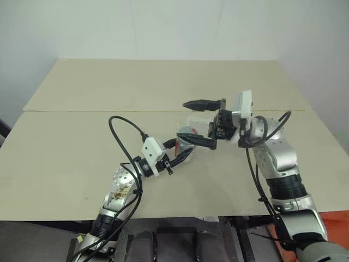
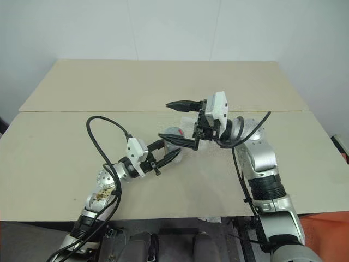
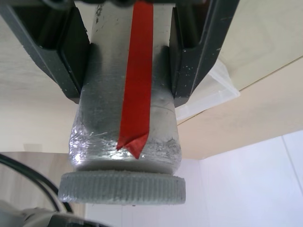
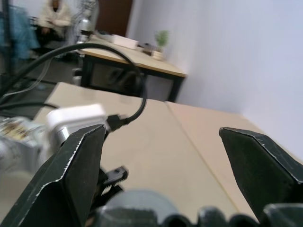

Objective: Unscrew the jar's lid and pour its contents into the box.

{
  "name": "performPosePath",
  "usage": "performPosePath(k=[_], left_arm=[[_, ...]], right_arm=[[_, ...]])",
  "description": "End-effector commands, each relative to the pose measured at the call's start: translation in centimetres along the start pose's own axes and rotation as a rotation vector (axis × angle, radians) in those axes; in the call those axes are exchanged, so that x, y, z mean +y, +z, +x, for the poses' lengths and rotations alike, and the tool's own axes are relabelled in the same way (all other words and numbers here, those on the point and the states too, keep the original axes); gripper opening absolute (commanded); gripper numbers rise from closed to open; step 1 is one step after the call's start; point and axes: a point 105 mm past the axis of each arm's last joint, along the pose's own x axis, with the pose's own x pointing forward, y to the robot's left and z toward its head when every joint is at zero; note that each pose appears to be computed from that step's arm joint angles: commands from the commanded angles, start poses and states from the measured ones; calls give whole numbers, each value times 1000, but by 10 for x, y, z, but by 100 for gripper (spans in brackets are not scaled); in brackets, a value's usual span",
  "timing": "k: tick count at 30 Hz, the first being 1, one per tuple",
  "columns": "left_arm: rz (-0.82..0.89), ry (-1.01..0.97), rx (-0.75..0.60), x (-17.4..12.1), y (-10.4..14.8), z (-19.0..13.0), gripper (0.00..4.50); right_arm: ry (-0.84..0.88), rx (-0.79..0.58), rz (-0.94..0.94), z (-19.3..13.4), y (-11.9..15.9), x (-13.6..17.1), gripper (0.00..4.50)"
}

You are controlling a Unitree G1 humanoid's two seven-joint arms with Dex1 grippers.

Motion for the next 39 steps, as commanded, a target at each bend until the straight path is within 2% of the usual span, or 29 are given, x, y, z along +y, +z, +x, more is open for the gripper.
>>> performPosePath(k=[1,14,39], left_arm=[[29,10,-49,1,13,1,189],[30,14,-49,3,13,1,189],[36,24,-29,9,6,-4,189]], right_arm=[[-67,30,-38,7,1,4,446],[-172,106,-21,5,-15,10,446],[-226,188,23,-32,-22,11,446]])
